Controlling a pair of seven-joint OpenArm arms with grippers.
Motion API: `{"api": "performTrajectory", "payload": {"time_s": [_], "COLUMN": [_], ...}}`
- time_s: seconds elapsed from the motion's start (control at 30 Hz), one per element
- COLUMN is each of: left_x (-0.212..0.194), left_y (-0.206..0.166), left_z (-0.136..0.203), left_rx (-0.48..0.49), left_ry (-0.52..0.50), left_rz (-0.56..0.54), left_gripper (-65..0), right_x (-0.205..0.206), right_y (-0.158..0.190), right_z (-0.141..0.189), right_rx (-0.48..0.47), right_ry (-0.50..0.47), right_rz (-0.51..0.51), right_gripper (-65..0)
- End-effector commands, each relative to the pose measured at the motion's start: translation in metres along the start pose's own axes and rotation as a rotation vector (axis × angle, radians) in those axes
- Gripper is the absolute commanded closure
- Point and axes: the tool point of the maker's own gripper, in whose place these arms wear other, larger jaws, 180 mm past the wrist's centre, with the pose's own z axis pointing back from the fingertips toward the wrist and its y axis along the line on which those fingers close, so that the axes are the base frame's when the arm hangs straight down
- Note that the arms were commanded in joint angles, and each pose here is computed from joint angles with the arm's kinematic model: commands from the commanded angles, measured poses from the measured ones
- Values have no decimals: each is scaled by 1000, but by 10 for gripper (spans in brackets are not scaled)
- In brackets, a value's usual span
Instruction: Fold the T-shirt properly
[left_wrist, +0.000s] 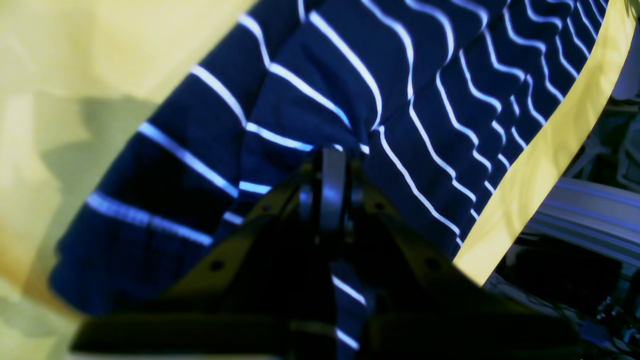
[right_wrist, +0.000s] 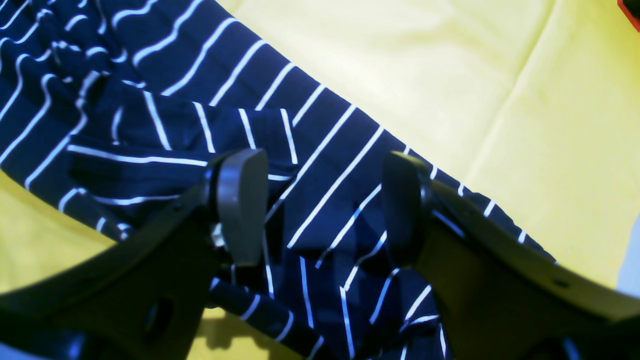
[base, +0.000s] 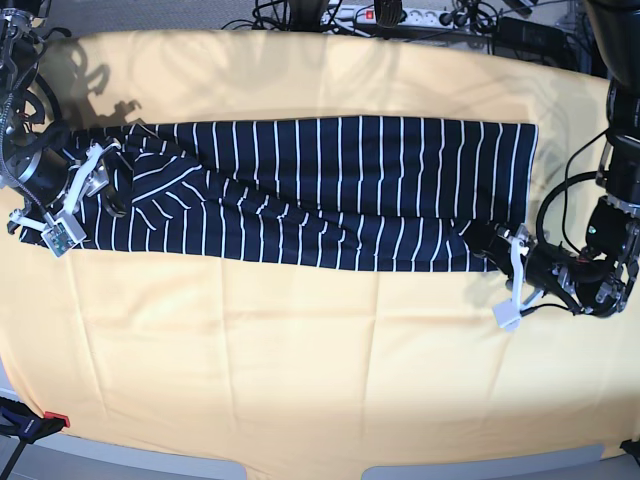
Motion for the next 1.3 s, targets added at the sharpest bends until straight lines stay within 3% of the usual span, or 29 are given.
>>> {"api": "performTrajectory", "payload": {"time_s": [0.0, 0.2, 0.4, 0.6, 0.7, 0.9, 1.1, 1.27], "left_x": [16, 41, 55, 28, 21, 30, 39, 31], "left_y": [4, 13, 18, 23, 34, 44, 38, 37], "left_z": [23, 61, 83, 65, 50, 34, 8, -9], "left_rx": [30, 104, 144, 136, 181, 245, 248, 257], "left_ry": [-44, -97, -165, -92, -128, -191, -145, -50], "left_rz": [-26, -62, -73, -39, -30, -72, -129, -153], "left_gripper": [0, -109, -22, 0, 0, 0, 0, 0], "right_x": [12, 13, 12, 13, 17, 20, 20, 20], "right_y": [-6, -8, -8, -10, -10, -10, -10, -10], "right_z": [5, 5, 5, 5, 5, 5, 5, 5], "right_rx": [-15, -23, -25, -34, -34, -34, -34, -35], "right_ry": [-41, -45, -43, -49, -69, -86, -86, -85], "right_rz": [17, 4, 2, -14, -13, -13, -13, -13], "right_gripper": [-377, -377, -377, -377, -372, -192, -186, -186]}}
